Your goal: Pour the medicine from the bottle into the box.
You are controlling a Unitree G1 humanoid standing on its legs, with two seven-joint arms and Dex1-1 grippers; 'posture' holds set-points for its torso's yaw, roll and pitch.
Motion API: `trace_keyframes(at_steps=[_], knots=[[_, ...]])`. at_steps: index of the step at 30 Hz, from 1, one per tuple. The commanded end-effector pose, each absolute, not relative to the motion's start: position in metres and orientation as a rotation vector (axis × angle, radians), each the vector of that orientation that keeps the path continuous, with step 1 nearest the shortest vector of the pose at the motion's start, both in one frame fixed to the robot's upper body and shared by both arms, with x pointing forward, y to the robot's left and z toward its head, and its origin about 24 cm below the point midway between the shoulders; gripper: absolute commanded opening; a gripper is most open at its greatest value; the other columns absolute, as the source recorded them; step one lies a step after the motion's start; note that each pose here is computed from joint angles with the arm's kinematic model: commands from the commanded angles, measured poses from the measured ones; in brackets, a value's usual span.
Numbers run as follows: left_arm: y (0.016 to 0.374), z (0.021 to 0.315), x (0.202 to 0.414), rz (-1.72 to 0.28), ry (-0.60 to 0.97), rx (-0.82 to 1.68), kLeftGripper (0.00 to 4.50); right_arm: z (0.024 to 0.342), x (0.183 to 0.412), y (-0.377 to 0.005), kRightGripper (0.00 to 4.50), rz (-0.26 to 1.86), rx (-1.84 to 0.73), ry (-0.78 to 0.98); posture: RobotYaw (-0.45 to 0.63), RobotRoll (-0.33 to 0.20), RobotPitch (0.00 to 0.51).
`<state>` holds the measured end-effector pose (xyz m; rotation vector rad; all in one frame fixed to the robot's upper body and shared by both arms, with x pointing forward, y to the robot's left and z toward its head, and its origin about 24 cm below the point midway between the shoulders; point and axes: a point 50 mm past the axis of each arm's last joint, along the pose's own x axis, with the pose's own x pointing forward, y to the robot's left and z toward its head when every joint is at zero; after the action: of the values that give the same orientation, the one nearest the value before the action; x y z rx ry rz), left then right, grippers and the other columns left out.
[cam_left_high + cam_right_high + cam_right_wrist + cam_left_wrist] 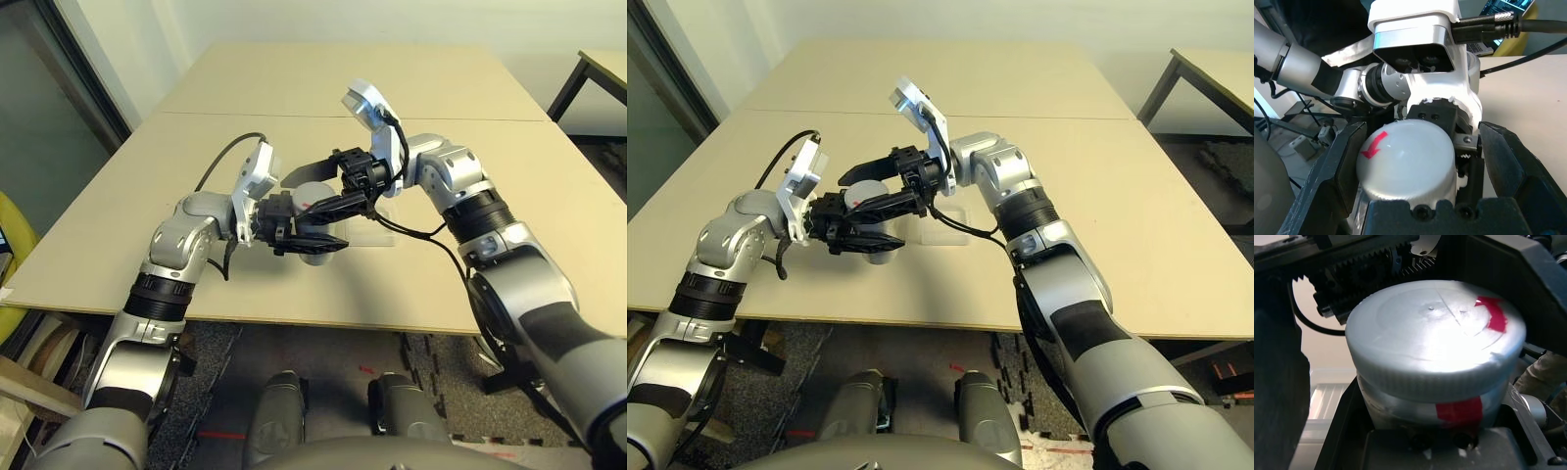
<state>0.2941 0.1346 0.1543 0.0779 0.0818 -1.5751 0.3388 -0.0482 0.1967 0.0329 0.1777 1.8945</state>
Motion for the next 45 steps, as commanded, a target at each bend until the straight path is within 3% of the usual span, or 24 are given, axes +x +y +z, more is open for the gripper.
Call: trace_keyframes(at_steps=[1, 10, 21, 45], knots=[[0.136, 0.161, 0.289, -1.6, 0.056, 0.089, 2.75, 0.196, 0.348, -0.068, 4.5, 1.811, 0.025, 0.19, 0.02, 0.0, 0.006], [0.147, 0.162, 0.288, -1.565, 0.062, 0.094, 2.75, 0.202, 0.356, -0.105, 4.5, 1.719, 0.031, 0.182, 0.02, 0.0, 0.007], [0.152, 0.163, 0.292, -1.543, 0.064, 0.098, 2.75, 0.207, 0.345, -0.132, 4.5, 1.696, 0.02, 0.196, -0.01, 0.0, 0.011], [0.14, 0.163, 0.299, -1.563, 0.039, 0.092, 2.75, 0.22, 0.33, -0.052, 4.5, 1.915, -0.009, 0.099, 0.0, 0.0, 0.005]])
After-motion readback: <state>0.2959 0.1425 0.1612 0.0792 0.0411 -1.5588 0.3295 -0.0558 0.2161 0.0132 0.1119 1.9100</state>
